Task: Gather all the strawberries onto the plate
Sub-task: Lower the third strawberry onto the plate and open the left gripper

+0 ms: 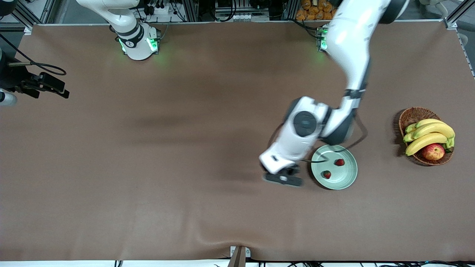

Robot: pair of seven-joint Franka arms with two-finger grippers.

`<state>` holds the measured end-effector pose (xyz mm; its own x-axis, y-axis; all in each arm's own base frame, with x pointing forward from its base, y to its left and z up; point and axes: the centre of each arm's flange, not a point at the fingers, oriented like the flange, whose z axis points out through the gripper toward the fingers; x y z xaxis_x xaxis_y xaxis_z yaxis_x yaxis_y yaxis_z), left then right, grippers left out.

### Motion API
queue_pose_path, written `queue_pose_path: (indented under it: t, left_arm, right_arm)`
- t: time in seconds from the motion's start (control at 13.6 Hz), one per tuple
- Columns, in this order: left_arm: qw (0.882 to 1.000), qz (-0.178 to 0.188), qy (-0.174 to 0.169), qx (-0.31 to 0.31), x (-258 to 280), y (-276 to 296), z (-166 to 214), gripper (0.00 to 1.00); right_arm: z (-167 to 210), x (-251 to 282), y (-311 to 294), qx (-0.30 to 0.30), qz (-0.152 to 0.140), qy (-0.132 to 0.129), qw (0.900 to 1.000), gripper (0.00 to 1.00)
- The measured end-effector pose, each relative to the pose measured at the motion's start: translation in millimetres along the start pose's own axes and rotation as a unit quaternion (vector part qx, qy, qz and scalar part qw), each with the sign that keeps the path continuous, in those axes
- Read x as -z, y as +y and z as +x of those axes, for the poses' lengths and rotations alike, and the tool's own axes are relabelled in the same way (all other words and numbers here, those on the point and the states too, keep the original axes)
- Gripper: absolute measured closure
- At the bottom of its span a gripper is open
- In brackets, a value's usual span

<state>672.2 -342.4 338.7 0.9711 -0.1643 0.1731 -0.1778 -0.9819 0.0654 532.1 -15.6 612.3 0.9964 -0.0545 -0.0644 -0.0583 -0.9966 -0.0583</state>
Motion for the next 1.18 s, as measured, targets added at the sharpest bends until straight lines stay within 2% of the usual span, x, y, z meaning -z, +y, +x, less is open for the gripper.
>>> queue_pose_path:
  t: [0.15,0.29,0.51,0.66,0.88,0.96,1.03,1.1,1.18]
  left_arm:
    - [0.999,0.016,-0.043,0.015,17.2,-58.3,-0.5,0.67]
    - [0.995,0.033,-0.086,0.039,10.8,-109.8,-11.9,0.67]
    - [0.986,0.066,-0.140,0.057,-29.7,-163.9,-39.9,0.67]
    - [0.980,0.073,-0.172,0.069,-57.1,-186.5,-58.9,0.67]
    - [0.975,0.075,-0.192,0.077,-77.5,-198.3,-70.3,0.67]
    - [0.975,0.075,-0.193,0.076,-78.8,-197.4,-70.8,0.62]
    - [0.976,0.075,-0.192,0.075,-78.1,-196.1,-70.4,0.62]
    - [0.976,0.074,-0.191,0.074,-76.4,-194.9,-69.4,0.57]
    - [0.977,0.073,-0.187,0.073,-72.8,-194.3,-67.5,0.46]
  right_arm:
    - [-1.1,0.5,3.6,-0.004,-0.011,-0.003,1.000,0.00]
    - [-4.4,0.9,5.4,-0.007,-0.014,-0.015,1.000,0.00]
    - [-8.3,11.1,3.5,-0.006,-0.016,-0.017,1.000,0.00]
    - [-10.6,17.3,3.7,-0.006,-0.016,-0.017,1.000,0.00]
    - [-12.7,17.8,8.9,-0.011,-0.017,-0.023,1.000,0.00]
    - [-12.7,19.0,10.4,-0.012,-0.017,-0.022,1.000,0.00]
    - [-12.9,21.3,10.9,-0.012,-0.018,-0.020,1.000,0.00]
    - [-13.3,24.3,11.0,-0.012,-0.019,-0.018,1.000,0.00]
    - [-13.6,26.9,10.9,-0.012,-0.019,-0.016,1.000,0.00]
